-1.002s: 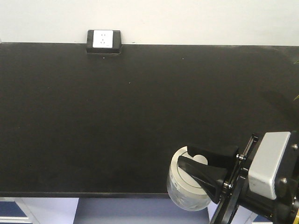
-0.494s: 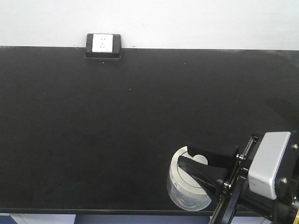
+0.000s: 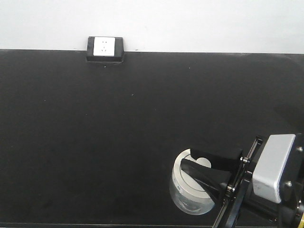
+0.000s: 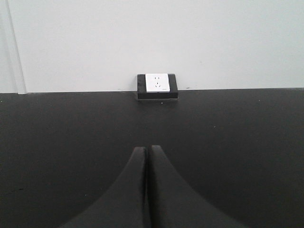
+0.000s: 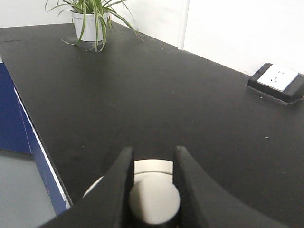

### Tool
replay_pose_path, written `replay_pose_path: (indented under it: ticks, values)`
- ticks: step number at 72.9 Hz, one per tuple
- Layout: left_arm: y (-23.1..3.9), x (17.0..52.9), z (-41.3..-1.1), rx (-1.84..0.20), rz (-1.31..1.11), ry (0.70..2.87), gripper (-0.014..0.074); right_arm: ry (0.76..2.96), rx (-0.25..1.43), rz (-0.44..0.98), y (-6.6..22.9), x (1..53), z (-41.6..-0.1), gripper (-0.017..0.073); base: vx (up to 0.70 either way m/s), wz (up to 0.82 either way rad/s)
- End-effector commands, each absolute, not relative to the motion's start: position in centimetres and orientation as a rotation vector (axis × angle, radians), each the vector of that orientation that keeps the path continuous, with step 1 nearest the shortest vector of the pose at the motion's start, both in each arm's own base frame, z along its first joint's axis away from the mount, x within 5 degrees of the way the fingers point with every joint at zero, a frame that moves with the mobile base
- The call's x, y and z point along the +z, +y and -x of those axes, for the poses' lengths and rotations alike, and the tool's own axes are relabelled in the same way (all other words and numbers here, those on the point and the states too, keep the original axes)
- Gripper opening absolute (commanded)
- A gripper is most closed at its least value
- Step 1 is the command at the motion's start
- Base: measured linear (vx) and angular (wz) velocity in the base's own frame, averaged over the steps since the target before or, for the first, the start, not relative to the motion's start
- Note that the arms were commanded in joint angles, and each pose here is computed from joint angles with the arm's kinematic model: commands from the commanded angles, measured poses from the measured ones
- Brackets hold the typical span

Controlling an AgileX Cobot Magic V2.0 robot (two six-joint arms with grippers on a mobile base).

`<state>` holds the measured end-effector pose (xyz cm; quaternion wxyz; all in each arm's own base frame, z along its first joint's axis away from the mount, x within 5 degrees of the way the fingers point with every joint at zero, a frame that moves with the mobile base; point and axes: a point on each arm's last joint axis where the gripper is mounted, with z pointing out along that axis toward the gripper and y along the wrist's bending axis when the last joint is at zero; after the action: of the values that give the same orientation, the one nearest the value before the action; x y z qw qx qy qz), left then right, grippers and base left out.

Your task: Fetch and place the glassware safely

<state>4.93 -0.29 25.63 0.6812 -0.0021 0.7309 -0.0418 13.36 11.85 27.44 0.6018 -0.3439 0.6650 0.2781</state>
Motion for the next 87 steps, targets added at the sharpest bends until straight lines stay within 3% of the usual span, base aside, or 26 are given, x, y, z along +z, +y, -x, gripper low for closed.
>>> replay_pose_path:
  ticks: [1,87]
  values:
    - [-0.34,27.08,-4.9,-0.118,0.011,1.556,-0.0007,1.444,0.701,0.778,12.1,29.16,-13.14,-0.0001,0.04,-0.01]
    - [-0.35,27.06,-4.95,-0.118,0.011,1.56,-0.0007,1.467,0.691,0.777,12.14,28.87,-13.38,-0.0001,0.02,-0.01]
